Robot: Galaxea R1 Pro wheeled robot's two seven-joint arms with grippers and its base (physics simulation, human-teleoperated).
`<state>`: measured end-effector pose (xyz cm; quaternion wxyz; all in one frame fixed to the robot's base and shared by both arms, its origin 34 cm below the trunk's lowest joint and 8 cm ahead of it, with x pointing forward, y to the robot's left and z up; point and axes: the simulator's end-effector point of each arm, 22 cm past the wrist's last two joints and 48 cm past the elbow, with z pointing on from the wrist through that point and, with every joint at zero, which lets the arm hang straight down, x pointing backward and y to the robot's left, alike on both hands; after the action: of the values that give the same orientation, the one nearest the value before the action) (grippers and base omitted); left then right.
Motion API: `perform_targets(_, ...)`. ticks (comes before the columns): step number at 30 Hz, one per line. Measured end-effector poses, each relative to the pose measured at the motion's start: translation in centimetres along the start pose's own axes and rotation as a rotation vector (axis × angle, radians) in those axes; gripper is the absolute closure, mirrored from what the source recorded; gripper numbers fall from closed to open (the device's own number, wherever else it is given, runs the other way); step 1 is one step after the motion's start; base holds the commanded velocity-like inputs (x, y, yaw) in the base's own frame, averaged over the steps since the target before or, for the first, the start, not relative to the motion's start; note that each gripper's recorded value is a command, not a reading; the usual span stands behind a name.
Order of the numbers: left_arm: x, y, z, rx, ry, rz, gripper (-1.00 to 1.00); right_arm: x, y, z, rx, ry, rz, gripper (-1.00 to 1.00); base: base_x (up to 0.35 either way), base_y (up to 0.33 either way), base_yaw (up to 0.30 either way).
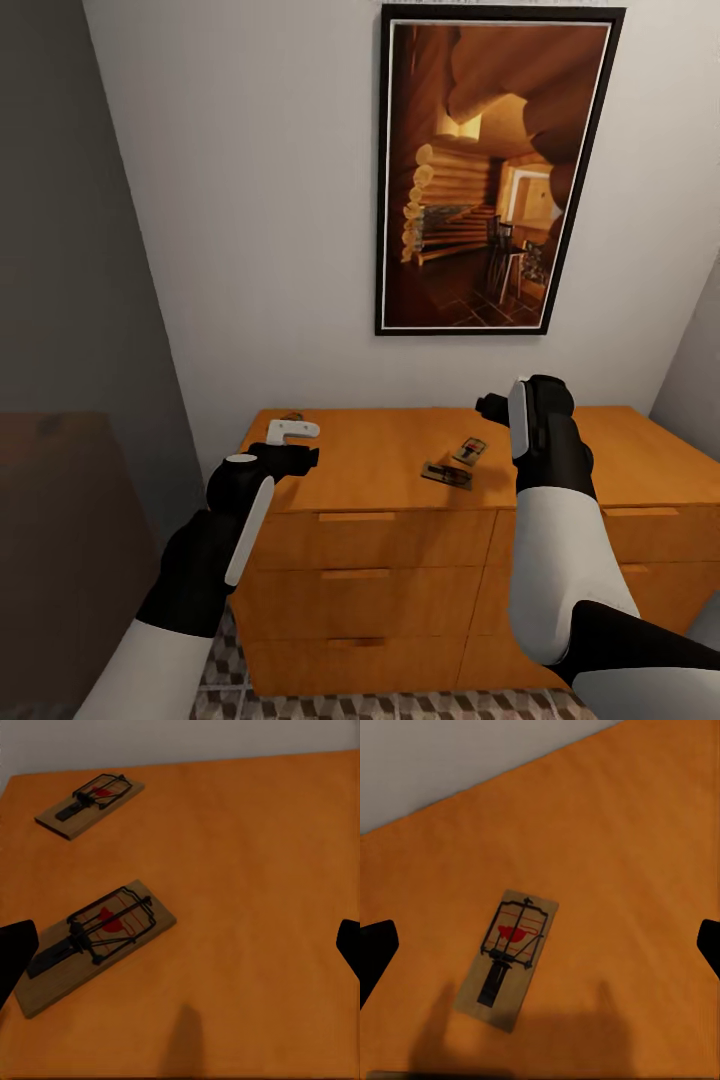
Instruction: Take the four mousetraps from the cabinet in the bathroom and place them on the bathroom floor. Make sure all four end up on the same floor surface, and ensure that at least two of them are either under or directly next to the same bathroom sink.
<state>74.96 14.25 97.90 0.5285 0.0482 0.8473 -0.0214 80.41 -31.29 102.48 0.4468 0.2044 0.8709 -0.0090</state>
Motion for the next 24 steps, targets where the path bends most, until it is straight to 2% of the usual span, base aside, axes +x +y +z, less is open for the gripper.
perform_targets(24, -0.01, 0.00, -0.01, -0.002, -0.001, 0.000, -1.00, 0.82, 0.40, 0.46, -0.003, 0.022, -0.013, -1.00, -0.003, 0.000, 0.000)
